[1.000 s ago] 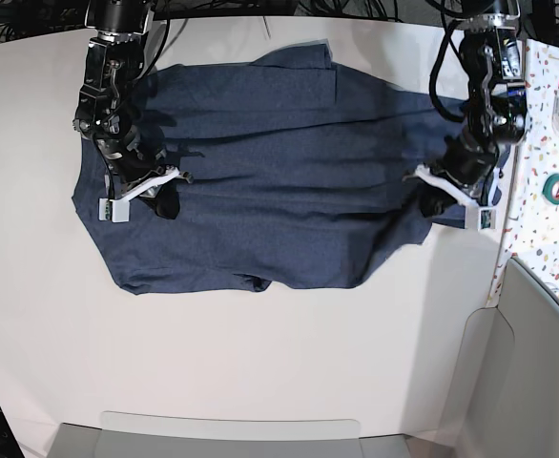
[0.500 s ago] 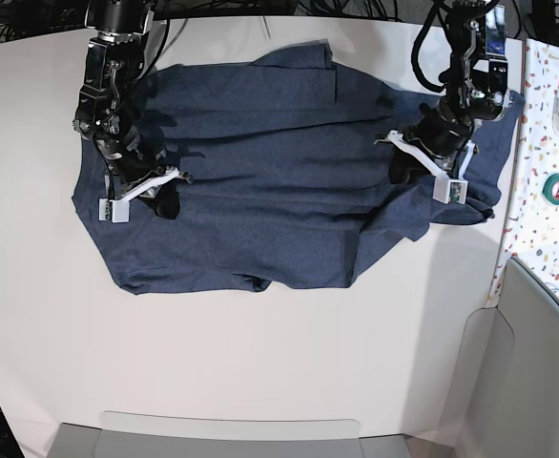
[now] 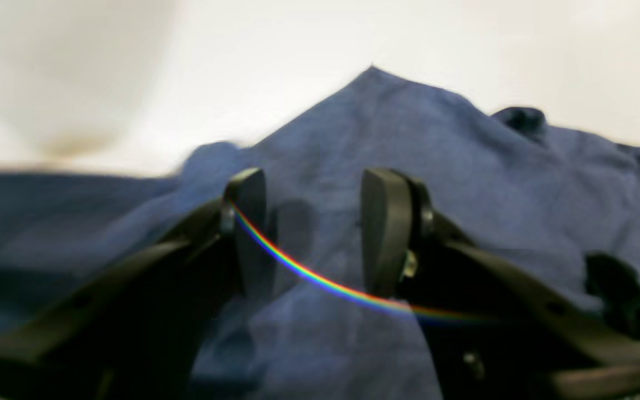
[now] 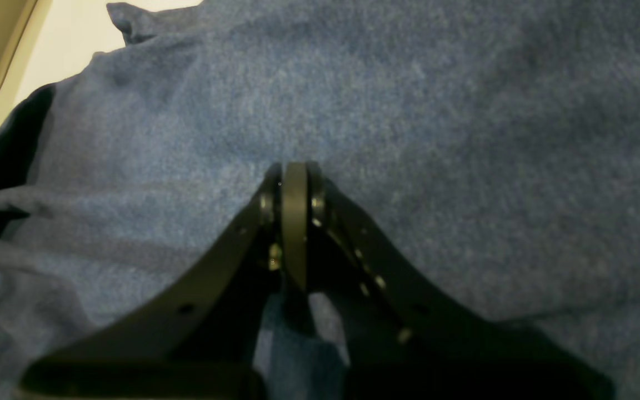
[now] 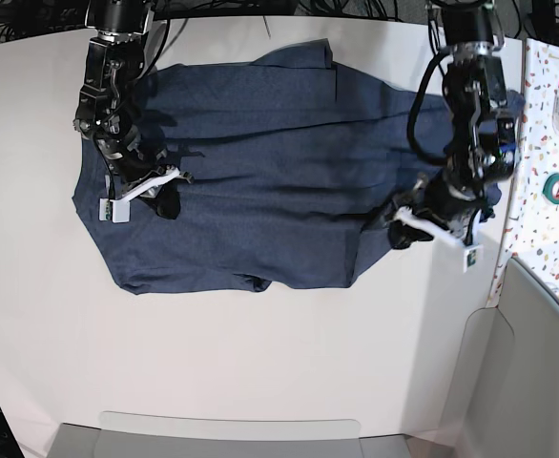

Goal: Layout the t-shirt on the table in an organized manner, then fold the t-shirt properly
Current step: 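Move the left gripper with the fabric inward along the shirt side, then drag the grasped shirt side with the left gripper back outward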

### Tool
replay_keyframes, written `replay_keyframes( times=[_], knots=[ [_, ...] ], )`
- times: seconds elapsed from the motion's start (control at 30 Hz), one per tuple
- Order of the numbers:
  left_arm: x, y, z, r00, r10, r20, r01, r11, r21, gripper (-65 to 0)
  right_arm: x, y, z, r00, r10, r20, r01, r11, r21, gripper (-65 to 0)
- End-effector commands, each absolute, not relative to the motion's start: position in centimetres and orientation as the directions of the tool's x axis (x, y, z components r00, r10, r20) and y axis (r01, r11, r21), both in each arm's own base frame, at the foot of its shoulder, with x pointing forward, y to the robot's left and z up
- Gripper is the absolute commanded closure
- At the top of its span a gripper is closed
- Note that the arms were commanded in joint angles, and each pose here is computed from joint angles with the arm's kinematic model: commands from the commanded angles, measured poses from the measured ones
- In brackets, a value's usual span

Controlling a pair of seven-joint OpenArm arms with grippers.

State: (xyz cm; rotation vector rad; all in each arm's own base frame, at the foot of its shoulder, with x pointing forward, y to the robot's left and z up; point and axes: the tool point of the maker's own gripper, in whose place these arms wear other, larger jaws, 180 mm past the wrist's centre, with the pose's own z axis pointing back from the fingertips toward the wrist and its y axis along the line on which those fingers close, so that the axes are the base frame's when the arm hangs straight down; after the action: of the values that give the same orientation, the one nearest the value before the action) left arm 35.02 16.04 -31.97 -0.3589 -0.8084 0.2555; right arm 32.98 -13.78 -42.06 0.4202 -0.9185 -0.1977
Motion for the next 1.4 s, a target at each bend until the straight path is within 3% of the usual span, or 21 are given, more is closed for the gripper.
replay_keyframes(
  times=[0.0,0.2,0.6,1.03,1.37],
  knots=[
    [36.3,16.9,-31.0,0.638,0.36,0.68,-0.088,0.912,-0.4,-27.7,27.7,-14.3,-47.9,0.81,-0.235,0.537,0.058,0.944,0.325,0.0],
    [38.3,17.3,-32.8,0.689,0.392,0.61,-0.135,0.896,-0.423,-28.1,27.5,-13.8,-48.0,0.812,-0.242,0.532,0.06,0.94,0.335,0.0],
    [37.5,13.9,-35.9,0.785,0.392,0.479,-0.224,0.902,-0.37,-38.2,27.7,-13.6,-47.9,0.81,-0.243,0.533,0.058,0.939,0.339,0.0],
    [38.1,15.9,-35.8,0.769,0.348,0.536,-0.247,0.936,-0.253,-39.0,27.7,-13.6,-47.9,0.81,-0.243,0.534,0.058,0.939,0.339,0.0],
    [37.9,17.1,-36.5,0.773,0.147,0.617,-0.187,0.982,0.0,-39.0,27.8,-13.1,-47.9,0.809,-0.251,0.531,0.059,0.935,0.35,0.0]
  ],
)
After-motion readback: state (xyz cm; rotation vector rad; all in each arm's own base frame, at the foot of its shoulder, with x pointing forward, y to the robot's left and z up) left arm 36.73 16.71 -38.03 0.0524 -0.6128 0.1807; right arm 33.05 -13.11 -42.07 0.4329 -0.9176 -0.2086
